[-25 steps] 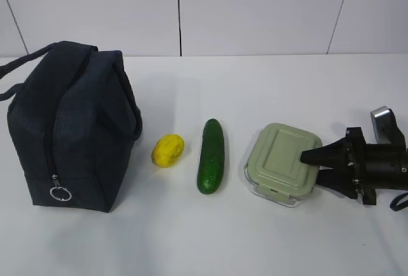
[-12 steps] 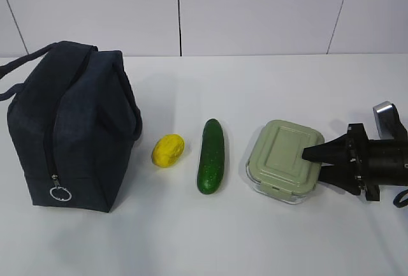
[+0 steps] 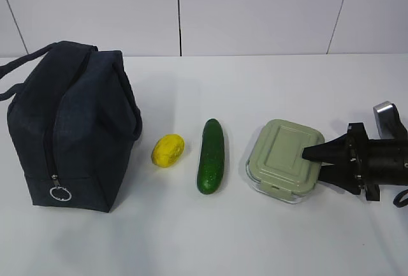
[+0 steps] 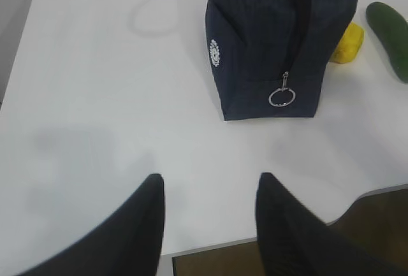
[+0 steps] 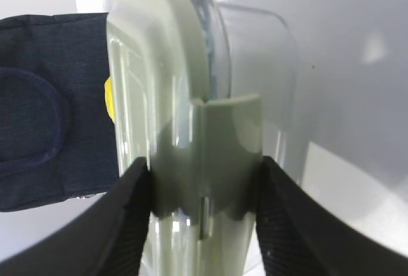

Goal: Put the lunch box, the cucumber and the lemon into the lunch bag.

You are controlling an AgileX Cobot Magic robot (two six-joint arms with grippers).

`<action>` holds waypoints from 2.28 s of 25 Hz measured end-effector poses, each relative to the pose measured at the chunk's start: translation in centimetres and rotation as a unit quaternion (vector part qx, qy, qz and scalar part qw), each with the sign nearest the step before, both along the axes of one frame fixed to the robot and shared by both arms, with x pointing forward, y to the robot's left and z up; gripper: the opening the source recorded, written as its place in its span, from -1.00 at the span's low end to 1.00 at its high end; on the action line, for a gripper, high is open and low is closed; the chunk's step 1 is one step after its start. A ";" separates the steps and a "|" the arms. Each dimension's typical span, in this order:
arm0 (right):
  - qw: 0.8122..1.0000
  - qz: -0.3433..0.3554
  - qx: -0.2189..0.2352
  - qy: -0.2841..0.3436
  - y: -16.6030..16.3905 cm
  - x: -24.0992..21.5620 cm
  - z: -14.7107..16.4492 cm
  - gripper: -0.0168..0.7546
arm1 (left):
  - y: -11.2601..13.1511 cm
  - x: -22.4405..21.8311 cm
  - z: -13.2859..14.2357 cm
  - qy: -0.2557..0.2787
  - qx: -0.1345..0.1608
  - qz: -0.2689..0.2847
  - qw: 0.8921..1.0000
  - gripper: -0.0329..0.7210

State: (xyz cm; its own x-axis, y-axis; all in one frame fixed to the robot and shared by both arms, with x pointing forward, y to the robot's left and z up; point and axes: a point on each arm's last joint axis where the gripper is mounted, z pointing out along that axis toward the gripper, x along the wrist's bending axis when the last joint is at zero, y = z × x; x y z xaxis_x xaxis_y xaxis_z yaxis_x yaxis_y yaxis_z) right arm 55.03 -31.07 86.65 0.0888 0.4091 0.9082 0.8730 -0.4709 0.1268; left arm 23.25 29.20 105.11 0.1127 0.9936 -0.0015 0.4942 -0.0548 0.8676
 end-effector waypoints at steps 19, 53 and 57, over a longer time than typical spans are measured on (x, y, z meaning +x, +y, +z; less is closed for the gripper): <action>1.000 -0.006 -0.001 -0.022 0.3 0.1 3.4 -0.03 | -1.6 4.0 1.6 0.104 -0.092 -0.045 0.989 -0.21; 0.994 -0.005 0.031 -0.106 3.8 -0.7 12.3 -0.03 | -1.6 16.6 2.0 0.253 -0.121 -0.012 0.960 0.18; 0.991 0.025 0.037 -0.127 5.7 0.1 13.7 -0.03 | -1.6 18.7 2.7 0.257 -0.116 -0.018 0.959 0.18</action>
State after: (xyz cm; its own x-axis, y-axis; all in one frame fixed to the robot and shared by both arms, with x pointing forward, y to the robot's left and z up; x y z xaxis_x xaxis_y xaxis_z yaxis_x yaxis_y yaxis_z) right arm 55.12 -25.39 100.31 -0.1651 0.3378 0.9266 0.8396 -0.4448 0.3117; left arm 41.93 27.64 107.77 0.0722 0.9554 -0.2863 0.8617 0.0848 0.5003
